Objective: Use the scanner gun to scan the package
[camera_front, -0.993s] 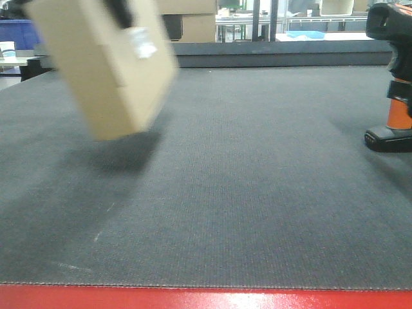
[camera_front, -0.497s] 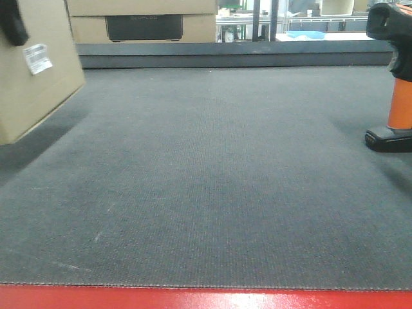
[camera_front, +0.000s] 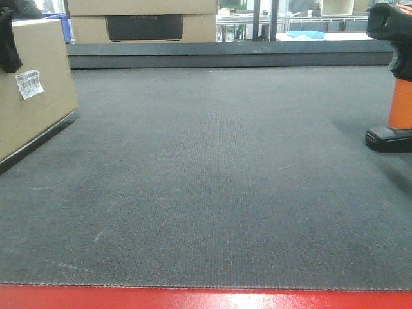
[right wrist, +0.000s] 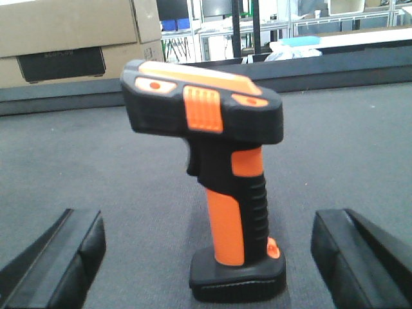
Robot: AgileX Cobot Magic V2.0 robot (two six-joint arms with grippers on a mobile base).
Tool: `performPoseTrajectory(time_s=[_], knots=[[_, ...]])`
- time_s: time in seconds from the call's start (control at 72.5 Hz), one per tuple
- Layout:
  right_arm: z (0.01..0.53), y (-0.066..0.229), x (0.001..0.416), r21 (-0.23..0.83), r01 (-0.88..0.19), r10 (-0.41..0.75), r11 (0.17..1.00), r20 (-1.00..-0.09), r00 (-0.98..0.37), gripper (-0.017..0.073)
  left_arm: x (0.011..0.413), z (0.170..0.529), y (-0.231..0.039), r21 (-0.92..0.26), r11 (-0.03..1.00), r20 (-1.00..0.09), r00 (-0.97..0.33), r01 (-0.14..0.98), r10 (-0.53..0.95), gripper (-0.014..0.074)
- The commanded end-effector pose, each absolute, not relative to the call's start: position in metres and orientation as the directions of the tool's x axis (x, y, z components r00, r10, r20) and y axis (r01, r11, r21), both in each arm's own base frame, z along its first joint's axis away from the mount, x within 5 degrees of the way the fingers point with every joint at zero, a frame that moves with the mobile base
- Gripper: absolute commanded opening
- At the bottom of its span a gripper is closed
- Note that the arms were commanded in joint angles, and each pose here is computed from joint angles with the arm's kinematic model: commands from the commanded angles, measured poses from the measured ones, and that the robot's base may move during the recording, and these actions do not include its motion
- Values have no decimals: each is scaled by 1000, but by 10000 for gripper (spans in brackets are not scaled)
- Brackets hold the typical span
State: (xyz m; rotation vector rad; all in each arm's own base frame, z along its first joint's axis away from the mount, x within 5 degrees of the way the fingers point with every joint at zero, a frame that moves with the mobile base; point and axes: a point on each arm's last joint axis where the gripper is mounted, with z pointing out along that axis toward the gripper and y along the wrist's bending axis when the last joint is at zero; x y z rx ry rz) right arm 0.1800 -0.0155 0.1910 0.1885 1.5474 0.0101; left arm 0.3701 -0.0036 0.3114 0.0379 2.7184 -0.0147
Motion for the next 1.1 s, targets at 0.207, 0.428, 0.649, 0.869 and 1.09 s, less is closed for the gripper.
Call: performPoseTrajectory(time_s=[0.207, 0.428, 0.649, 0.869, 1.09], knots=[[197, -15, 178, 120, 99, 112, 988, -990, 82, 560, 368, 316, -4, 0, 999, -413, -910, 34, 31, 566], [199, -12, 177, 108, 73, 101, 991, -991, 91, 560, 360, 328, -1, 21, 999, -429, -903, 24, 31, 589], [208, -11, 168, 108, 70, 103, 992, -992, 73, 560, 335, 367, 3, 76, 997, -519, -853, 16, 54, 589], [222, -10, 150, 112, 67, 108, 991, -992, 68, 560, 292, 415, 4, 68, 997, -653, -757, -20, 29, 589], [232, -8, 130, 116, 74, 121, 991, -991, -65, 560, 255, 428, 2, 19, 999, -796, -606, -33, -5, 585]])
